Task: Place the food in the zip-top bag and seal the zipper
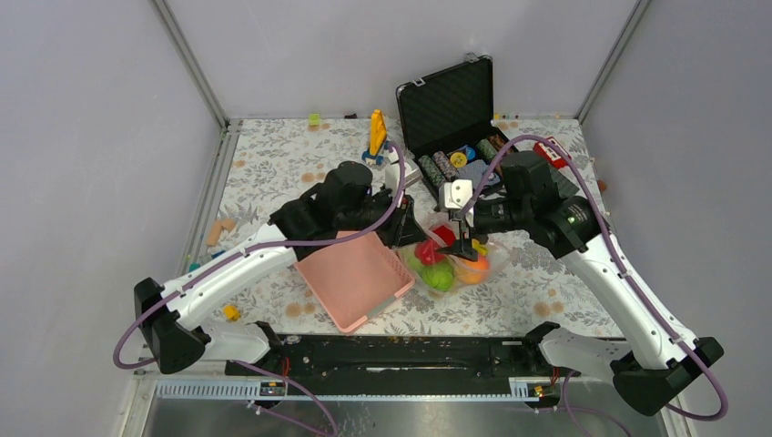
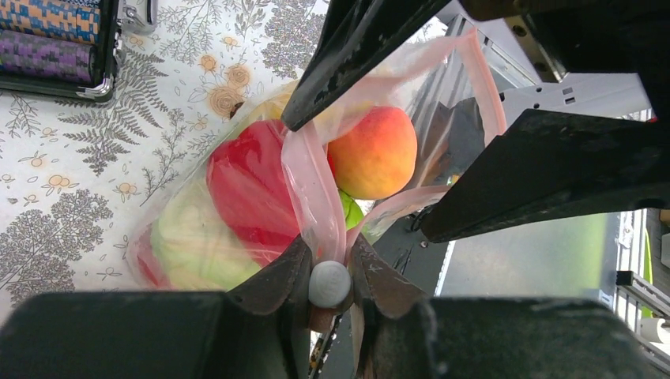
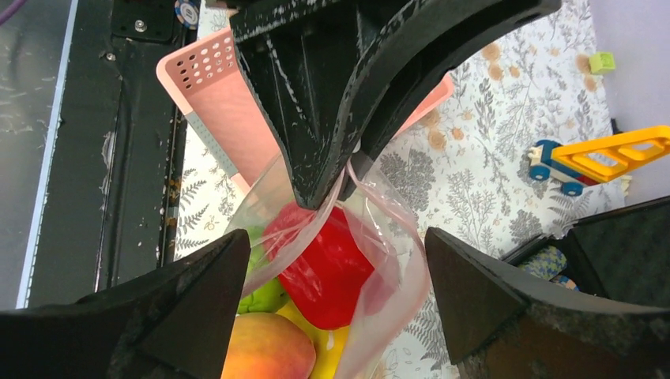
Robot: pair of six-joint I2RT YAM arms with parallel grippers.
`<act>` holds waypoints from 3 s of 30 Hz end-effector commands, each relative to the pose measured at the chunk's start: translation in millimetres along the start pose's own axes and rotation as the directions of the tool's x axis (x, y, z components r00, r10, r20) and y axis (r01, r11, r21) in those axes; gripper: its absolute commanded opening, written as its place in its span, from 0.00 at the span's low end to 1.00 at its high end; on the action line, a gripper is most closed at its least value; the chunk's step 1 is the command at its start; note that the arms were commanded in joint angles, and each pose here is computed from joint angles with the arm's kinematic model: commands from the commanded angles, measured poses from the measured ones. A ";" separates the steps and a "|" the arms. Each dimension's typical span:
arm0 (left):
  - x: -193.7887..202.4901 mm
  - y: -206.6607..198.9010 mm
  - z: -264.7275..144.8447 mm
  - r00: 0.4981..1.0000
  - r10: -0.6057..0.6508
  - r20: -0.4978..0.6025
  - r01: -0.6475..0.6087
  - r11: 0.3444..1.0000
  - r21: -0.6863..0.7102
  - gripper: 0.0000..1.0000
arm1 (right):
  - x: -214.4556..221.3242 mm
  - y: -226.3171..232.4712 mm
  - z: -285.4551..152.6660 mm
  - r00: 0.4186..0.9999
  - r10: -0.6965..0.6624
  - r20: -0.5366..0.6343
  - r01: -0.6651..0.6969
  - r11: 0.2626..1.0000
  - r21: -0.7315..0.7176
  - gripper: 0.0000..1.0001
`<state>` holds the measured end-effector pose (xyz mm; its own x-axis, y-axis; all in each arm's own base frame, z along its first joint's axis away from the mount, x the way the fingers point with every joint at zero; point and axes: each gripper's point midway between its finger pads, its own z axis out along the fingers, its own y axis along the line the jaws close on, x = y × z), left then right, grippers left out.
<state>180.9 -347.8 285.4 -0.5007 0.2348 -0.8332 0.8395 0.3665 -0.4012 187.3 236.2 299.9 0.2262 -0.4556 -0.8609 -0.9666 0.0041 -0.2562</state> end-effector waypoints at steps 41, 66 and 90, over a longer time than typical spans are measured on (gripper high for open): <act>-13.3 0.5 -27.4 0.930 0.186 0.317 -0.289 0.902 0.320 0.55 | 22.3 -5.2 -1.2 0.968 0.241 -0.074 -0.229 0.962 0.147 0.00; -12.5 -0.6 -27.7 0.909 0.176 0.379 -0.307 0.897 0.320 0.00 | 10.9 -8.0 -0.9 0.957 0.291 0.001 -0.287 0.943 0.168 0.34; -21.8 -0.6 -30.7 0.902 0.160 0.400 -0.292 0.910 0.294 0.00 | -44.9 -25.2 35.6 0.971 0.205 0.124 -0.212 0.976 0.048 0.43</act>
<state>186.4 -328.2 284.9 -0.3213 -0.0164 -0.9468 0.9468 0.0144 -0.3215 203.4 281.4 308.1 -0.0080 -0.3709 -0.9286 -0.9885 0.1434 -0.0488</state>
